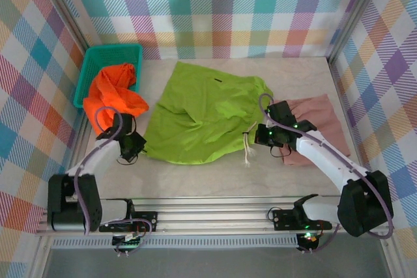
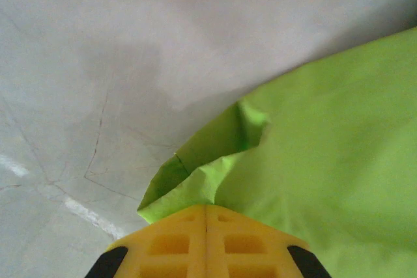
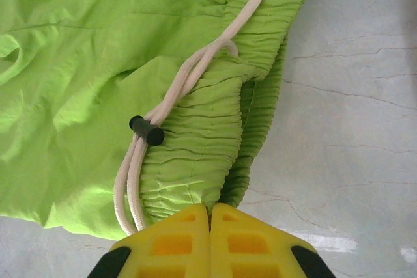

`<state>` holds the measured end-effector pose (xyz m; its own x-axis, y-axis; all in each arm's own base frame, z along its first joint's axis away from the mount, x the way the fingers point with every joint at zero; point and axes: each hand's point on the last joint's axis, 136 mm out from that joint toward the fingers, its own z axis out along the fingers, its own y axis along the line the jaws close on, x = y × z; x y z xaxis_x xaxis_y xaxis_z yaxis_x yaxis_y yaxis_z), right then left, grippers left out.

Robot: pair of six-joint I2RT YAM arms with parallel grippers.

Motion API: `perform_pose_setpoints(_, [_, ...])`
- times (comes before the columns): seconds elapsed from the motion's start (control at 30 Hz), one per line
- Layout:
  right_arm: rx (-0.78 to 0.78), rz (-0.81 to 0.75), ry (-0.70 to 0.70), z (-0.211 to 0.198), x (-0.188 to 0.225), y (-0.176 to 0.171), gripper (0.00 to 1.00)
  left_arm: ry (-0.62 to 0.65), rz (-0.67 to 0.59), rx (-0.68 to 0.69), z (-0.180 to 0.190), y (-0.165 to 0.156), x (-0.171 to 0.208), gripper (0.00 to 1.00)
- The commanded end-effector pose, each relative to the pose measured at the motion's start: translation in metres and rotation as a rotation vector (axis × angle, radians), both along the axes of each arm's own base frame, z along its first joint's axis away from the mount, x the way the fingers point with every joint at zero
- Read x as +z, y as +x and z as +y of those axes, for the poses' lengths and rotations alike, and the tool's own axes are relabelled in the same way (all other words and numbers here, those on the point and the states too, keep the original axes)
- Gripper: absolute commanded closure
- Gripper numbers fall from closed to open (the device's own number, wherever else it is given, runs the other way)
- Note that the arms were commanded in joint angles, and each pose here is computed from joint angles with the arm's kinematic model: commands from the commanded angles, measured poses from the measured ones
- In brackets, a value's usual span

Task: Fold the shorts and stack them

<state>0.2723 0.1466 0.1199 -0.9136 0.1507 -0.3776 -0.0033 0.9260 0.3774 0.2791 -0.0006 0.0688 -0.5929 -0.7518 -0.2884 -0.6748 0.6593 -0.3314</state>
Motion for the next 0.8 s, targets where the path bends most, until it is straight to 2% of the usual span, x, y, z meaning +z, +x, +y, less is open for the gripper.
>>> perform_pose_setpoints(0.0, [0.012, -0.052, -0.026, -0.008, 0.021, -0.003, 1.0, 0.081, -0.107, 0.01, 0.014, -0.003, 0.06, 1.0])
perform_pose_setpoints(0.13, [0.016, -0.093, -0.016, -0.011, 0.041, -0.008, 1.0, 0.115, -0.232, 0.013, 0.019, -0.012, 0.121, 1.0])
perform_pose_setpoints(0.57, [0.04, -0.26, 0.051, -0.017, 0.127, -0.029, 1.0, 0.169, -0.543, -0.022, 0.02, -0.036, 0.279, 1.0])
perform_pose_setpoints(0.77, [0.032, -0.315, 0.1, -0.015, 0.156, -0.031, 1.0, 0.14, -0.652, -0.052, 0.011, -0.031, 0.327, 1.0])
